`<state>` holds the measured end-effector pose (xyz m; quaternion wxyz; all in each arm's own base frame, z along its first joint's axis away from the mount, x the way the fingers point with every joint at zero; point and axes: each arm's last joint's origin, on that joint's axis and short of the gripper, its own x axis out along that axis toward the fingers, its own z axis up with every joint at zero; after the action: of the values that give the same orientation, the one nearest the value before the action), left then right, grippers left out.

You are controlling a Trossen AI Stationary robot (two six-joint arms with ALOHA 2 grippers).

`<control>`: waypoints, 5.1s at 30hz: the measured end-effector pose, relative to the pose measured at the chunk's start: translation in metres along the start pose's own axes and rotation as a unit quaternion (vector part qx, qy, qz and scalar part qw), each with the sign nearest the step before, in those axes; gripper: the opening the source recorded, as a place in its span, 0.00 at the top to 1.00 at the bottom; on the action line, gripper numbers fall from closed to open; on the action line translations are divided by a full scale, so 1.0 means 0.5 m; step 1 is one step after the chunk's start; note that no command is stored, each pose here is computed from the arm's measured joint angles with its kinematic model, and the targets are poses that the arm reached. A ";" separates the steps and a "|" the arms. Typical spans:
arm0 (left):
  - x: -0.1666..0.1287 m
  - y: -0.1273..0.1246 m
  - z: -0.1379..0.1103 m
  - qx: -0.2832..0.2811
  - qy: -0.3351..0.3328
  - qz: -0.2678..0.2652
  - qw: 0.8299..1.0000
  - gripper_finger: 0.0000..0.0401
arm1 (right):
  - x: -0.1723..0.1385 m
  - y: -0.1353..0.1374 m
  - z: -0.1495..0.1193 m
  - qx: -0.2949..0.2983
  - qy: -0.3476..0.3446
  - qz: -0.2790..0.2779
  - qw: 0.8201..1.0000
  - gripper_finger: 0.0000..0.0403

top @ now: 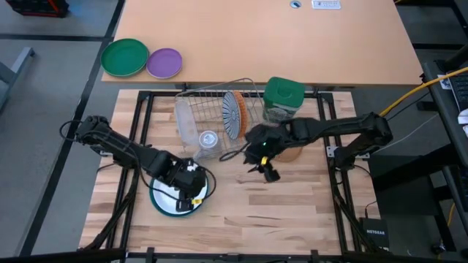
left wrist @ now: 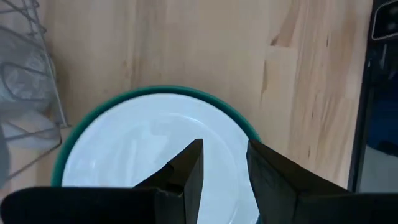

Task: Sort dishes
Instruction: Put the white plate in the dish rack

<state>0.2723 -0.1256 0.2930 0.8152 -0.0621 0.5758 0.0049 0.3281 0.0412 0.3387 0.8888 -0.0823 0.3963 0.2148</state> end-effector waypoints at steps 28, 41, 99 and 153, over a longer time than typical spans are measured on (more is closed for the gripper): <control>0.112 -0.172 -0.125 0.160 0.106 0.072 0.979 0.72 | 0.413 0.065 0.018 0.106 -0.089 -0.100 0.985 0.61; 0.173 -0.214 -0.168 0.197 0.127 0.119 0.965 0.72 | 0.447 0.061 0.005 0.155 -0.096 -0.107 0.977 0.61; 0.249 -0.170 -0.224 0.158 0.121 0.189 0.962 0.72 | 0.444 0.055 0.013 0.155 -0.120 -0.149 0.969 0.61; 0.195 -0.225 -0.162 0.059 -0.009 0.173 0.983 0.99 | 0.388 0.152 0.055 0.071 -0.144 -0.126 0.979 0.61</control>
<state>0.2379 -0.2524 0.1855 0.8092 0.0870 0.5700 0.1126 0.4278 0.1791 0.2153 0.9601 -0.0362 0.2649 0.0824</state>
